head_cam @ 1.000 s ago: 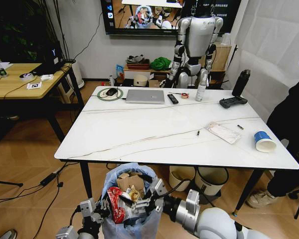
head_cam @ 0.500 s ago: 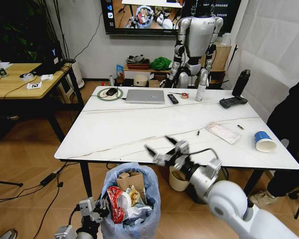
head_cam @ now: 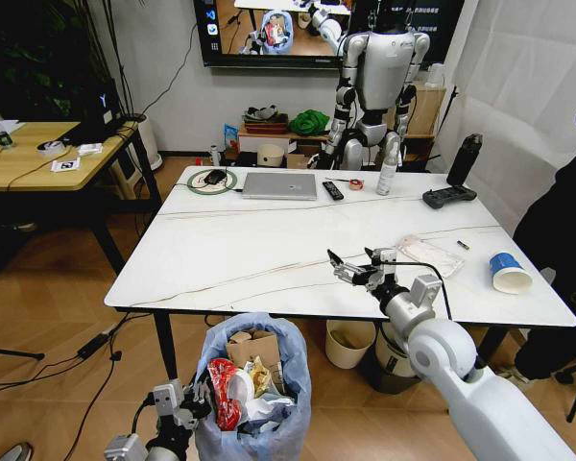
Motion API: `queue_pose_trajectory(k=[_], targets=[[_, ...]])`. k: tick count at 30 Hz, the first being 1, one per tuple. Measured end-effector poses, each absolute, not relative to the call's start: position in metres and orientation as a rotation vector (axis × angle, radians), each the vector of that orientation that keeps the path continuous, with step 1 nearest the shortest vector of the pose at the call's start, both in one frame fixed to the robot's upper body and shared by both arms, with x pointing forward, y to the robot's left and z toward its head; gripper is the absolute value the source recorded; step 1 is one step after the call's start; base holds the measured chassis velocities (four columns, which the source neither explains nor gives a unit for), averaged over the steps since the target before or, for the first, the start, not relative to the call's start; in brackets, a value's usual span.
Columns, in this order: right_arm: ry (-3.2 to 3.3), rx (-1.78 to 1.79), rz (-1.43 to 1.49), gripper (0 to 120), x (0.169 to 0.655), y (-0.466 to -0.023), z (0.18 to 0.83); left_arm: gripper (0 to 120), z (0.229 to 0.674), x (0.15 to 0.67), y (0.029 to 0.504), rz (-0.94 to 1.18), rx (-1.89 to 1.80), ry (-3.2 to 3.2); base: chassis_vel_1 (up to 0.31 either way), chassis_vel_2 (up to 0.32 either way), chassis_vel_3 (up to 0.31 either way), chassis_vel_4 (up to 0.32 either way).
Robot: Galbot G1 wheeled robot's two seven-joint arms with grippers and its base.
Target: Pick up the trash bin and place the trash from the table into it.
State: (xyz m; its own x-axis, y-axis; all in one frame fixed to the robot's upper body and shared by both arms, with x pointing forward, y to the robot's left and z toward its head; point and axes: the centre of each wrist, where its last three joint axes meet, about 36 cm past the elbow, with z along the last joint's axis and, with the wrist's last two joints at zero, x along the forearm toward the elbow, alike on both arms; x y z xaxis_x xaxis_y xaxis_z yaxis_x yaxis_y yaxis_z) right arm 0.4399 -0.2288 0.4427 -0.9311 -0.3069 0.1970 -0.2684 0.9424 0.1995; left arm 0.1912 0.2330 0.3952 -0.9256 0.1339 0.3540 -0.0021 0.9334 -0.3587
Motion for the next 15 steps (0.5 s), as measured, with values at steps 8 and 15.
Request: queue_pose_trajectory(k=[8,15], targets=[[-2.848,0.292,-0.177,100,0.487,-0.239,0.421,1,0.397,0.191,0.235,0.507,-0.077,-2.72,0.0,0.0,0.0,0.0],[-2.836,0.198,-0.141,100,0.526,-0.252,0.417,1,0.397,0.191,0.235,0.51,-0.065,-2.723,0.0,0.0,0.0,0.0]])
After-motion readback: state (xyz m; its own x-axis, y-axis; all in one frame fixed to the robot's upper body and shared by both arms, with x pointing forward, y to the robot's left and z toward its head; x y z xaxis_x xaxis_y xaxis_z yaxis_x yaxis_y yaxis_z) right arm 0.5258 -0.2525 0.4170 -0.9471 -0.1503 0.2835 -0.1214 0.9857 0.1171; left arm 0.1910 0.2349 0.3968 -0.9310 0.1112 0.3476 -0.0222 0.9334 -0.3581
